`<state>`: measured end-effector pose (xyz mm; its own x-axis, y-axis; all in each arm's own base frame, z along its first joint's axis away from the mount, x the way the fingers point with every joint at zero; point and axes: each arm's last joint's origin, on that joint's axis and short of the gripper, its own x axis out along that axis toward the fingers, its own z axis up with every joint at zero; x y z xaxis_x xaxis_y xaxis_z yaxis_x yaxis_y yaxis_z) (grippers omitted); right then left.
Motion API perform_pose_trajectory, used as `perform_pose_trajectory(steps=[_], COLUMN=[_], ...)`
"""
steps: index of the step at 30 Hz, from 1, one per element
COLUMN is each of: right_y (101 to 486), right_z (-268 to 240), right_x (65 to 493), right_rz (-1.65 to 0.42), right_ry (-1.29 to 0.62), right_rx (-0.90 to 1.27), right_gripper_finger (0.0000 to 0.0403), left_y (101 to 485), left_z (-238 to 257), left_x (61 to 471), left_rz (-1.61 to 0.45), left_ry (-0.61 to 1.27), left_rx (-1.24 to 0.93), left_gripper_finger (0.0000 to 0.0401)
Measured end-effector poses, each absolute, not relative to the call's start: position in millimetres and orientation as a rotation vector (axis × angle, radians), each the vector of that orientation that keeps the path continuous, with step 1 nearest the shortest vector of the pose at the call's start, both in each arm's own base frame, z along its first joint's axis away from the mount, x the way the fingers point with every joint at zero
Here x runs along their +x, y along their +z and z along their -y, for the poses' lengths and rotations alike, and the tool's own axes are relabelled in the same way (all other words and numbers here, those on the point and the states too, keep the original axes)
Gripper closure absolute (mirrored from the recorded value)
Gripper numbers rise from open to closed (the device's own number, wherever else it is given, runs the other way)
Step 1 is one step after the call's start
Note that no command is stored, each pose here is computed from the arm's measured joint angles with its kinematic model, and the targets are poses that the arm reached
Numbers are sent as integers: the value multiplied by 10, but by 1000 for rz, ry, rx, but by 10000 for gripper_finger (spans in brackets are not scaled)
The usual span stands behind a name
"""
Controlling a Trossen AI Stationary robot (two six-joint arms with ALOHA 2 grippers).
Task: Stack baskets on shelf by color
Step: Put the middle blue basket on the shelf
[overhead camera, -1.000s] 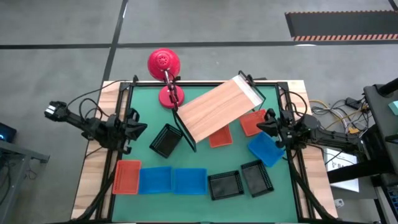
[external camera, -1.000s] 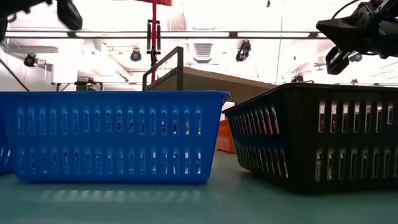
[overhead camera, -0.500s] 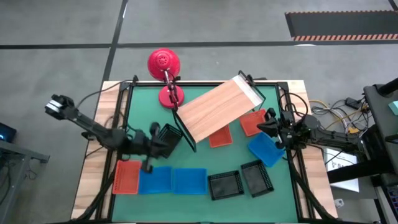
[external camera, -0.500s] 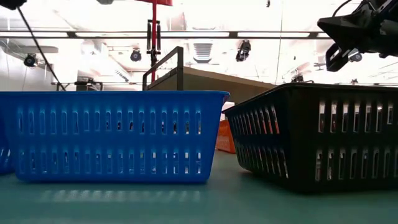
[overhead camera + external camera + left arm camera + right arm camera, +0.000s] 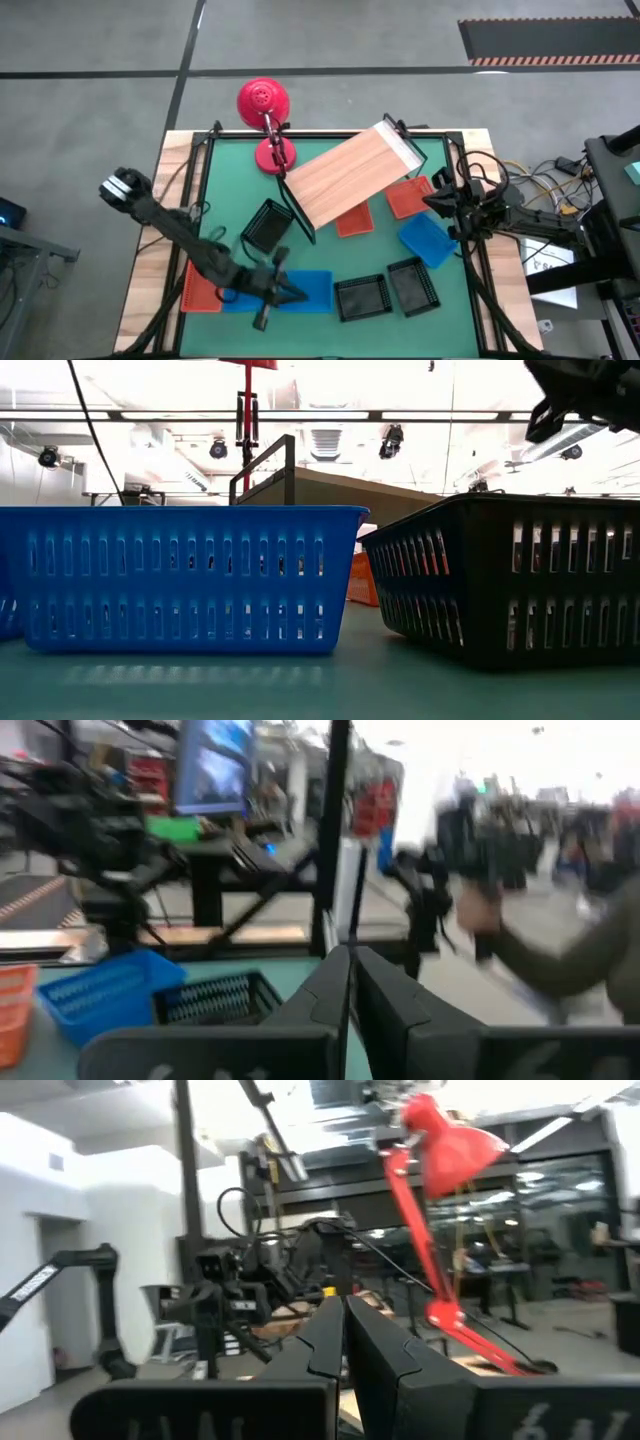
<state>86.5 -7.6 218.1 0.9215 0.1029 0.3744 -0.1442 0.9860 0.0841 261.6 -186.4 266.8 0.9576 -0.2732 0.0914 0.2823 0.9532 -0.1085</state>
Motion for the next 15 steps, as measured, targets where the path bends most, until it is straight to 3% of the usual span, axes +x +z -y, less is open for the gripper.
perform_pose_trajectory(steps=[6,15], right_y=[2310,2380], right_z=[47,43], right_x=[827,828], right_rz=[395,400], right_ry=[208,207], right_rx=[92,9], right_gripper_finger=[394,394], left_y=[2670,2805], left_z=[2089,2257], left_x=[2807,3026], left_rz=[-28,-346], left_ry=[-299,-229], left_rx=[-100,-187], left_gripper_finger=[397,397])
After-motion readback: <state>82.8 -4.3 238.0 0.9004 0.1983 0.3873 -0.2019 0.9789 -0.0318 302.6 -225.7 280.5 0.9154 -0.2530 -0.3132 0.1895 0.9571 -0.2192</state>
